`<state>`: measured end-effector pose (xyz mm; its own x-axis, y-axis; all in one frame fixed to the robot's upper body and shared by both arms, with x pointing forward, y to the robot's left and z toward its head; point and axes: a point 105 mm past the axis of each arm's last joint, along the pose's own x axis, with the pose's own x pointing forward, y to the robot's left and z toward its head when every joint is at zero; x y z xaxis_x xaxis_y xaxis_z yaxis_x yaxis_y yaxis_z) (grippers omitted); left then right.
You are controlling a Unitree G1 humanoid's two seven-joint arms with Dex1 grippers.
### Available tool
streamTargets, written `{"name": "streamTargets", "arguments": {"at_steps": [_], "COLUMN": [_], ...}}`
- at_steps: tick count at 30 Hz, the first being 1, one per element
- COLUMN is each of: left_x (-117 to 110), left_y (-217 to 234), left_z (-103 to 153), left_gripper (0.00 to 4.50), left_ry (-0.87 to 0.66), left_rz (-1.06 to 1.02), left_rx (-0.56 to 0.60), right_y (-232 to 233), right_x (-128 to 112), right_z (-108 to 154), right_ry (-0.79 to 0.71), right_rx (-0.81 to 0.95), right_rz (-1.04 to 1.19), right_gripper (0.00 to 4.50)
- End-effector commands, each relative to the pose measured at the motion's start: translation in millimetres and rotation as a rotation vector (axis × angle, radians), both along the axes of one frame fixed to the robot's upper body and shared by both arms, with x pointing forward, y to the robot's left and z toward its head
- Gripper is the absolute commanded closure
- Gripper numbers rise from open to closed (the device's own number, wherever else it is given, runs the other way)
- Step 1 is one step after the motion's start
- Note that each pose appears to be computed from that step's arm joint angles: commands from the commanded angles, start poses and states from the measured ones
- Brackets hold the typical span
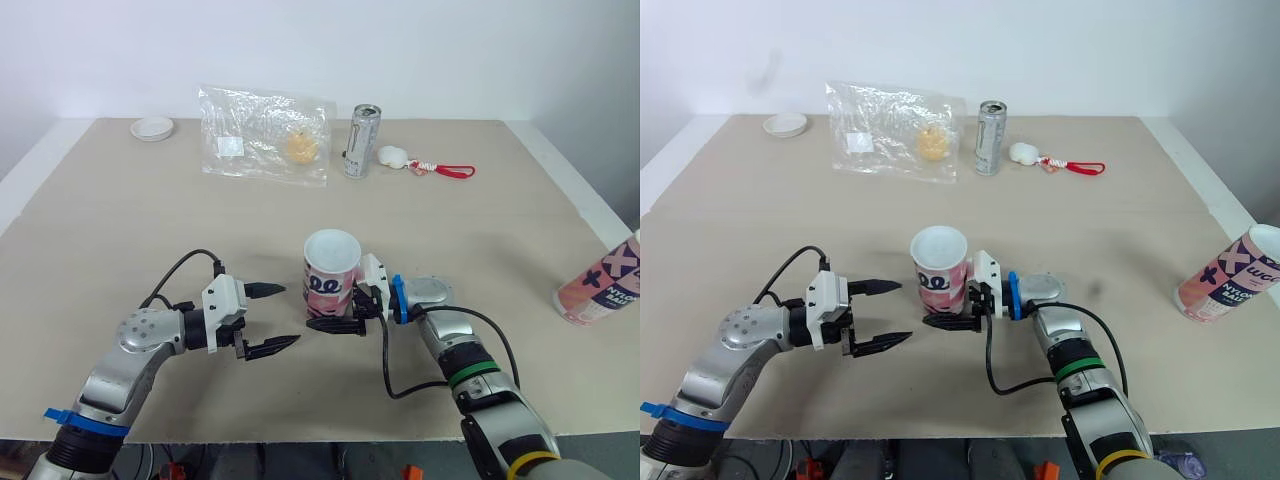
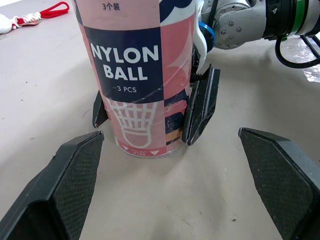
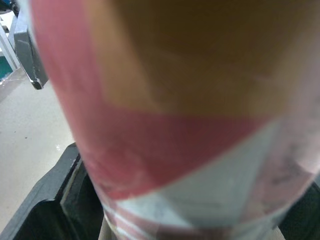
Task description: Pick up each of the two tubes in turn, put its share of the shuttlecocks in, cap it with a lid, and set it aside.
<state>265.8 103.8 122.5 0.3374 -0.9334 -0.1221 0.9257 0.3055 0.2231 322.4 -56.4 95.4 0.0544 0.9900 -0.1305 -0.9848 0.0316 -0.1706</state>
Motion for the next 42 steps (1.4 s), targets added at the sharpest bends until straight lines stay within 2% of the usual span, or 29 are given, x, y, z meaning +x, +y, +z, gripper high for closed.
{"name": "streamTargets", "arguments": {"at_steps": [1, 9, 15, 22, 26, 29, 36, 42], "left_x": [2, 5, 6, 6, 7, 8, 8, 9], "left_y": [2, 1, -1, -6, -9, -12, -19, -21], "left_z": [11, 12, 13, 17, 17, 18, 19, 20], "left_gripper": [0.00, 0.00, 0.00, 0.00, 0.00, 0.00, 0.00, 0.00], "left_ry": [-0.047, -0.051, -0.052, -0.061, -0.073, -0.079, -0.072, -0.071], "left_rz": [0.010, 0.011, 0.005, -0.003, -0.001, 0.002, -0.001, 0.001], "left_rx": [-0.013, -0.010, -0.014, -0.035, -0.041, -0.048, -0.071, -0.078], "right_y": [0, -1, -10, -65, -147, -179, -228, -239], "right_x": [1, -3, 1, 5, 5, 4, 9, 14], "right_z": [9, 7, 20, 48, 51, 45, 22, 13], "right_ry": [-0.054, -0.055, -0.048, -0.021, -0.095, -0.105, -0.079, -0.043], "right_rx": [0.007, 0.014, 0.084, 0.280, 0.322, 0.316, 0.280, 0.267], "right_rz": [-0.011, -0.030, -0.132, -0.554, -1.033, -1.226, -1.508, -1.561], "right_gripper": [0.56, 0.56, 0.56, 0.56, 0.56, 0.56, 0.56, 0.56]}}
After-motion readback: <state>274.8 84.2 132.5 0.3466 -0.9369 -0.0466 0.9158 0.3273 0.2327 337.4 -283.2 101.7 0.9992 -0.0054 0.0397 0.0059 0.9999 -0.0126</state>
